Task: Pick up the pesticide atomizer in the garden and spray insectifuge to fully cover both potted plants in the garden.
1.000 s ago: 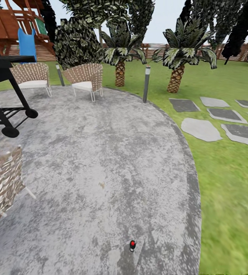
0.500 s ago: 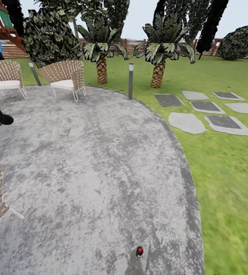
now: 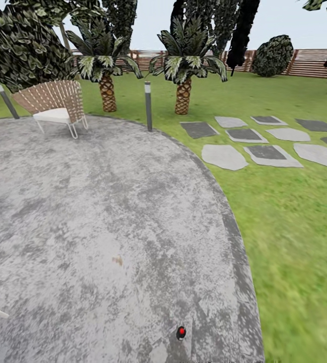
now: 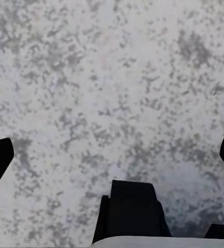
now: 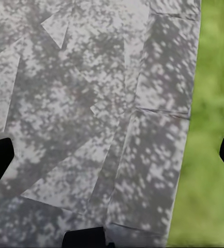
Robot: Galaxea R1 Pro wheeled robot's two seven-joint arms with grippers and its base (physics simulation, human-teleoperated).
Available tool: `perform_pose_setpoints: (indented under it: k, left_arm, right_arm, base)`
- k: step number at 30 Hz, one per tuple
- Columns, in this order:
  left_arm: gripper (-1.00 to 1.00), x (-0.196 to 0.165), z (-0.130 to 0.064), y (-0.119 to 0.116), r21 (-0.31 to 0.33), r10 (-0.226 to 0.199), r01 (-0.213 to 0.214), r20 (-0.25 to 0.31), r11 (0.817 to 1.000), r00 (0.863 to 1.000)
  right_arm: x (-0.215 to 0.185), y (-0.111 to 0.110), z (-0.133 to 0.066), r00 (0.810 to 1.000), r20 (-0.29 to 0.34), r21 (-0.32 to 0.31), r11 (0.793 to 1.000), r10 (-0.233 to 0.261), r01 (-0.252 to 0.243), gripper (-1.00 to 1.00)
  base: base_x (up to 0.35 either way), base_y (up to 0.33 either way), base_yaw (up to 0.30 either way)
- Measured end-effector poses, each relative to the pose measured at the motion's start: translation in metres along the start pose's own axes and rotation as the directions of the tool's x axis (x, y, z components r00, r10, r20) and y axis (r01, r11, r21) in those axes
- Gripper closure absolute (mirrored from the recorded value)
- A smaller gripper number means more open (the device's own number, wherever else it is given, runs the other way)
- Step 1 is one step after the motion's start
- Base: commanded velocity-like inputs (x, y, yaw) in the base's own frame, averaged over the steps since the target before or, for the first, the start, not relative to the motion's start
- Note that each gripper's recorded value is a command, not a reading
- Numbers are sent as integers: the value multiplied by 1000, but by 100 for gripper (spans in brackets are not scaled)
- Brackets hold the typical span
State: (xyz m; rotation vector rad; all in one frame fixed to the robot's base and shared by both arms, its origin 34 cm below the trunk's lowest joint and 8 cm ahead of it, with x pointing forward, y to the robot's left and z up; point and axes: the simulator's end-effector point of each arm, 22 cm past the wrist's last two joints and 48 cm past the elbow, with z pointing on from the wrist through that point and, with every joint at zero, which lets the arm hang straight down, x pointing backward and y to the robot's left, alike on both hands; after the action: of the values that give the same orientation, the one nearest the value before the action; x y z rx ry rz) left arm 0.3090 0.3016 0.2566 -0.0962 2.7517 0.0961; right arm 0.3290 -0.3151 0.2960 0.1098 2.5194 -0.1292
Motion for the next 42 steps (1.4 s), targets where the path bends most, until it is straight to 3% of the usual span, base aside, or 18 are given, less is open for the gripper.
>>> perform_pose_setpoints:
  k: [42]
  left_arm:
    - [-100,0,0,-1,1,0,0,0,1000,1000]
  right_arm:
    - [0,0,0,1000,0,0,1000,0,0,-100]
  base:
    - [0,0,-298]
